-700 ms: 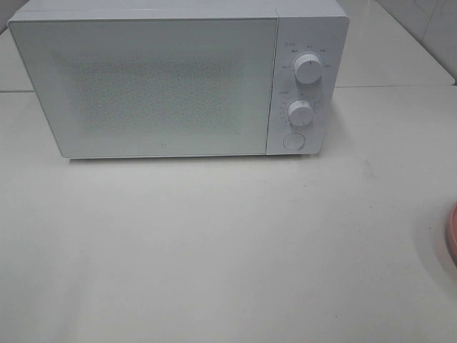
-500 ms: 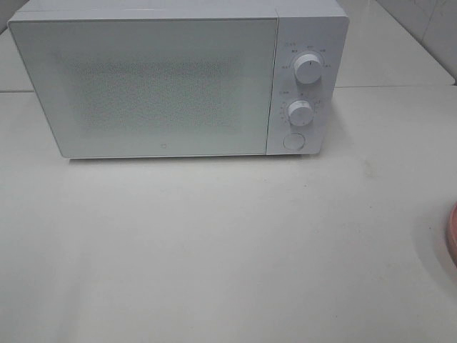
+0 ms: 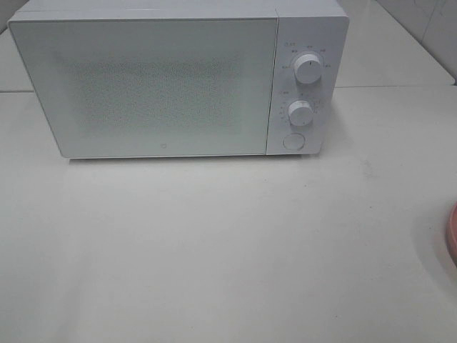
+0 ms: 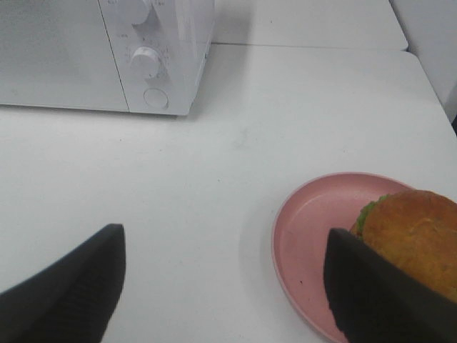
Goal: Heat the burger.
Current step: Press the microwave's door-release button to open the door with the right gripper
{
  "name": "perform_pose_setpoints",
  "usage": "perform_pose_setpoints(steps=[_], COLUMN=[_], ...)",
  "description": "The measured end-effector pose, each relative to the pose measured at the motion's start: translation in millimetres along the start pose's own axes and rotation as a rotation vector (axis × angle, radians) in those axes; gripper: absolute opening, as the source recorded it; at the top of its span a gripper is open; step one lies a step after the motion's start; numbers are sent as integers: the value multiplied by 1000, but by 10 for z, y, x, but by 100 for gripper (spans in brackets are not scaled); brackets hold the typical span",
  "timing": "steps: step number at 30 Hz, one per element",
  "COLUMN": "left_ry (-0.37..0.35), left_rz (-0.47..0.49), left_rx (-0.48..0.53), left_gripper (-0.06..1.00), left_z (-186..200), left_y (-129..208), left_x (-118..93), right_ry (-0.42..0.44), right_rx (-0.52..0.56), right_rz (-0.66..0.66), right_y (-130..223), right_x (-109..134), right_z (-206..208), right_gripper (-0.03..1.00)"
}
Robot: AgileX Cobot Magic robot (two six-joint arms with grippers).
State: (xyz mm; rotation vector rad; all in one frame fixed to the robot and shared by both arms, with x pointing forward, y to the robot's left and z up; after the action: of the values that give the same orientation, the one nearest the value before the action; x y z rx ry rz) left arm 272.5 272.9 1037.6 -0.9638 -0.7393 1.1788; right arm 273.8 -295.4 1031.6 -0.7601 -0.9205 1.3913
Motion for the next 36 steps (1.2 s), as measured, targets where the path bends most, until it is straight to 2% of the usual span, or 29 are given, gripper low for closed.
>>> perform_pose_setpoints(steps=[5,16,36], left_ry=[0,0,0], left_rz=[0,1,1], left_rx=[0,0,0], left_gripper=[99,99,99], left_z=[0,0,0], left_y=[0,0,0], left_x=[0,0,0], right_ry=[-2,5,13], right_rx=[-18,50,124], right_rz=[0,0,0], right_y=[-177,-442,-678], right_x=[18,45,68], right_z=[-7,-400,-1122], right_gripper=[76,76,76])
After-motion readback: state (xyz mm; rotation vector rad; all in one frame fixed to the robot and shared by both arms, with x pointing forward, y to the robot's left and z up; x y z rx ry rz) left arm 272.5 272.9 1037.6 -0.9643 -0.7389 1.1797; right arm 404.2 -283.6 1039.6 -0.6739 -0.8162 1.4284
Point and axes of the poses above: a point on each arm's last joint axis where the gripper is mounted, z pointing back along that axis away from the gripper, x along the wrist's bending axis when the last joint is at zero, y = z × x, the point moved 5 cm from there along -z, pointing out along that axis toward the gripper, and after that the axes turned 3 degrees about -z, right-handed, at the moved point
